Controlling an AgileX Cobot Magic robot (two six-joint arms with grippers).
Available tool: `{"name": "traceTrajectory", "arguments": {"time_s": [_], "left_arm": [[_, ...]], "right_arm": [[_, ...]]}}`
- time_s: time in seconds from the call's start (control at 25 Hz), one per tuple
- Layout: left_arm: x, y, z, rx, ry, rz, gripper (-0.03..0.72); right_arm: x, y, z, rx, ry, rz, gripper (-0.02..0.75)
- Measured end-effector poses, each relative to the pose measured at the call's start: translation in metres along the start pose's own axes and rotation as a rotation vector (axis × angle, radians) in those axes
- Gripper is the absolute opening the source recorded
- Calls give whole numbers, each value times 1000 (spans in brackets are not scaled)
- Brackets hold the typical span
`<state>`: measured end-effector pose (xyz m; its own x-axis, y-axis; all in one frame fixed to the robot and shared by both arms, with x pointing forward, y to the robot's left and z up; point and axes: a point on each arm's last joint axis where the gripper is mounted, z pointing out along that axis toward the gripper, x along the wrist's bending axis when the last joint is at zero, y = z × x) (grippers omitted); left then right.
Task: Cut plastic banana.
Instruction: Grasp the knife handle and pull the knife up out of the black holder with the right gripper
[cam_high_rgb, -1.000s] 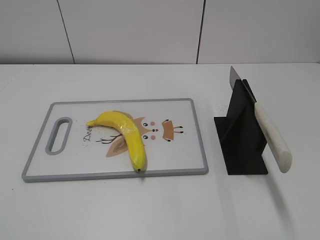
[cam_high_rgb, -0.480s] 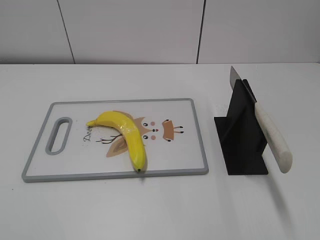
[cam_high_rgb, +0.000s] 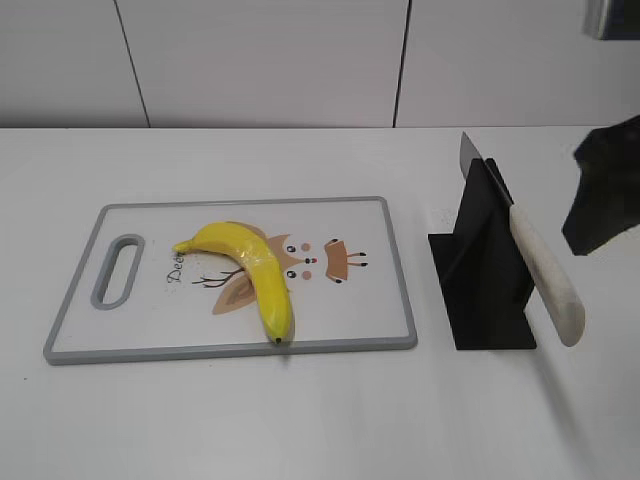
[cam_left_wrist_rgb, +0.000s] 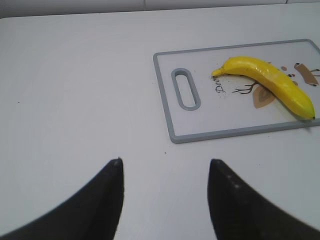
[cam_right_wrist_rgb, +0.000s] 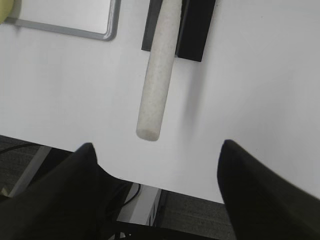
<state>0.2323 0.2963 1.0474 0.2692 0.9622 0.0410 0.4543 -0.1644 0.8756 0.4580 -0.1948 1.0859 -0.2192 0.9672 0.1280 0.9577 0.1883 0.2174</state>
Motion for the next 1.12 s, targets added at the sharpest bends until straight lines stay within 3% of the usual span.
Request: {"name": "traceTrajectory", "arguments": {"time_s": [0.36,0.72,0.84,0.96,1.12], "left_arm": [[0,0,0,0,0,-1,498],[0,0,0,0,0,0,494],[0,0,0,0,0,1,493],[0,0,0,0,0,-1,493],[0,0,0,0,0,1,493]], "right_arm": [[0,30,71,223,-61,81,517],[2,35,108,344,-64,168,491],[3,35,112,357,-58,194,380],[3,34,112,359,-60,202,160],[4,34,112,361,-57,221,167]]}}
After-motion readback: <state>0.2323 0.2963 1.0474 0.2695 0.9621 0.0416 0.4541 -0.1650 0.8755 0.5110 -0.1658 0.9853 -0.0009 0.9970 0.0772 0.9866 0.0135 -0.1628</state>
